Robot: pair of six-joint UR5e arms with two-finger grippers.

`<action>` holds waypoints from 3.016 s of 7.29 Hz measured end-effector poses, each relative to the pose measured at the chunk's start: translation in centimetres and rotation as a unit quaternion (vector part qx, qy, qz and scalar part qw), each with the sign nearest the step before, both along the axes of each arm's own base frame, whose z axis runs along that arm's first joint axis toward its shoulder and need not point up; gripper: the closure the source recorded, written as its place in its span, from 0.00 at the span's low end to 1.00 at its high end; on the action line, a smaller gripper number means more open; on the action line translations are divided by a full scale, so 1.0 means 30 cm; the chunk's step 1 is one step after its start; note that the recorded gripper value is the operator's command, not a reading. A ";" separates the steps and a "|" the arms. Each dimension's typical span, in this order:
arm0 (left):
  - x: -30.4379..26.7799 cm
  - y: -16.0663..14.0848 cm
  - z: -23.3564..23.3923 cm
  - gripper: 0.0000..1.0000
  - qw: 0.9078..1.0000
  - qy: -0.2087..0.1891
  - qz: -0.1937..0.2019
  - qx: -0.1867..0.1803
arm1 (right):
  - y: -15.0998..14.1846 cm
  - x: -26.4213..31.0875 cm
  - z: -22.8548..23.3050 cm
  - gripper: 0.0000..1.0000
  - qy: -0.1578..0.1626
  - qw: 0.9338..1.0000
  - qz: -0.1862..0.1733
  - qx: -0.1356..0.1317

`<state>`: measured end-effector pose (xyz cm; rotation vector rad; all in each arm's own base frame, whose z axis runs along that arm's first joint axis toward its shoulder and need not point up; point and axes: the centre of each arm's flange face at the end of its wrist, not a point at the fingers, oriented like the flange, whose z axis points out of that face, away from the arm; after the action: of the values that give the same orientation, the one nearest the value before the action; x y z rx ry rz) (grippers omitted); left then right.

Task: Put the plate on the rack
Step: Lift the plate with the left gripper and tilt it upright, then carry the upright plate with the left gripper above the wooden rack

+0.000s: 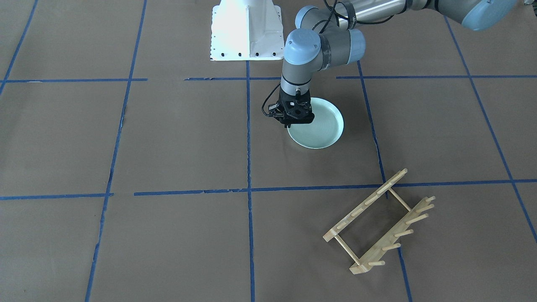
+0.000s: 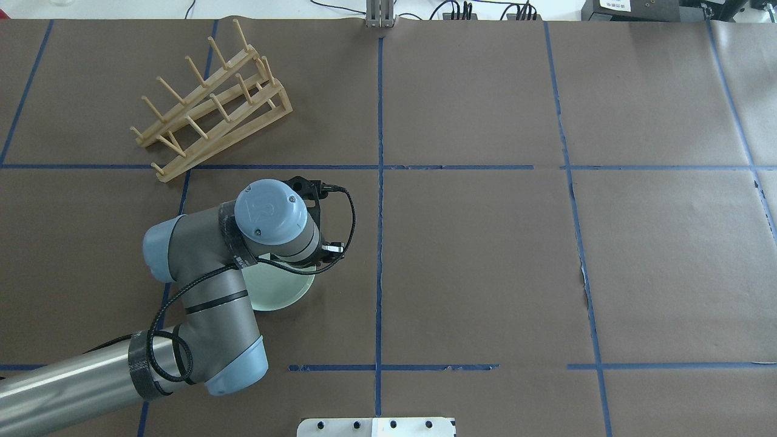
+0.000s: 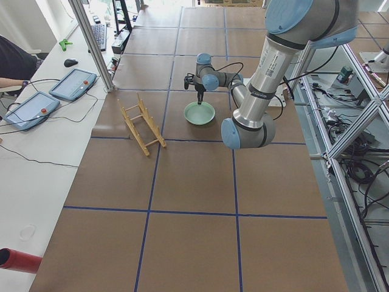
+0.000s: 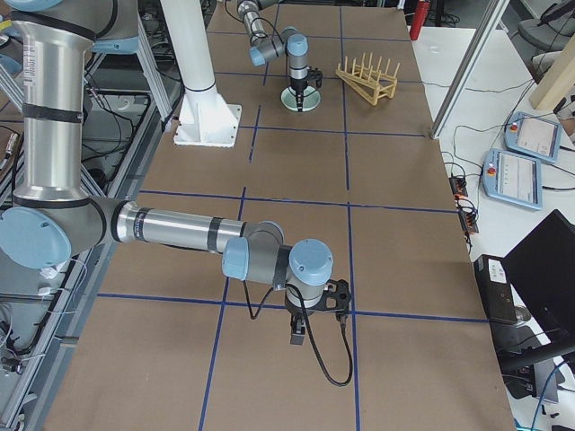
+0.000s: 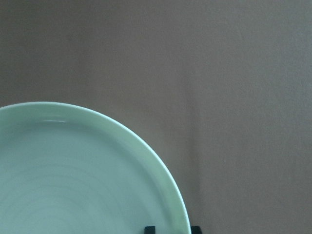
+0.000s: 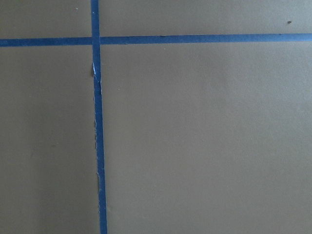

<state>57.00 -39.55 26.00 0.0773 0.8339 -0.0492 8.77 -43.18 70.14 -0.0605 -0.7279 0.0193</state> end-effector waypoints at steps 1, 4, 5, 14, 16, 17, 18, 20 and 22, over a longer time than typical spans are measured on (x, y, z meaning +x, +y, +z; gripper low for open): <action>-0.046 0.006 -0.055 1.00 1.000 0.005 -0.003 0.003 | 0.000 0.000 0.000 0.00 0.000 1.000 0.000 0.000; -0.396 -0.068 -0.348 1.00 0.999 0.001 -0.053 0.009 | 0.000 0.000 0.000 0.00 0.000 1.000 0.000 0.000; -0.558 -0.144 -0.466 1.00 0.996 0.005 -0.090 0.015 | 0.000 0.000 0.000 0.00 0.000 1.000 0.000 0.000; -1.246 -0.439 -0.452 1.00 0.910 0.326 -0.235 0.097 | 0.000 -0.001 0.001 0.00 0.000 1.000 -0.001 0.000; -1.247 -0.498 -0.371 1.00 0.883 0.390 -0.247 0.086 | 0.000 -0.001 0.001 0.00 0.000 1.000 -0.001 0.000; -1.237 -0.538 -0.317 1.00 0.869 0.418 -0.252 0.085 | 0.000 -0.001 0.000 0.00 0.000 1.000 -0.001 0.000; -1.228 -0.581 -0.254 1.00 0.854 0.443 -0.260 0.084 | 0.000 -0.001 0.000 0.00 0.000 1.000 -0.001 0.000; -1.213 -0.653 -0.126 1.00 0.829 0.476 -0.280 0.086 | 0.000 0.000 0.000 0.00 0.000 1.000 0.000 0.000; -1.198 -0.707 -0.035 1.00 0.818 0.484 -0.300 0.086 | 0.000 0.000 0.000 0.00 0.000 1.000 0.000 0.000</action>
<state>21.07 -60.76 24.96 0.5203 1.8153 -0.6570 8.78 -43.17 70.15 -0.0601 -0.7279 0.0185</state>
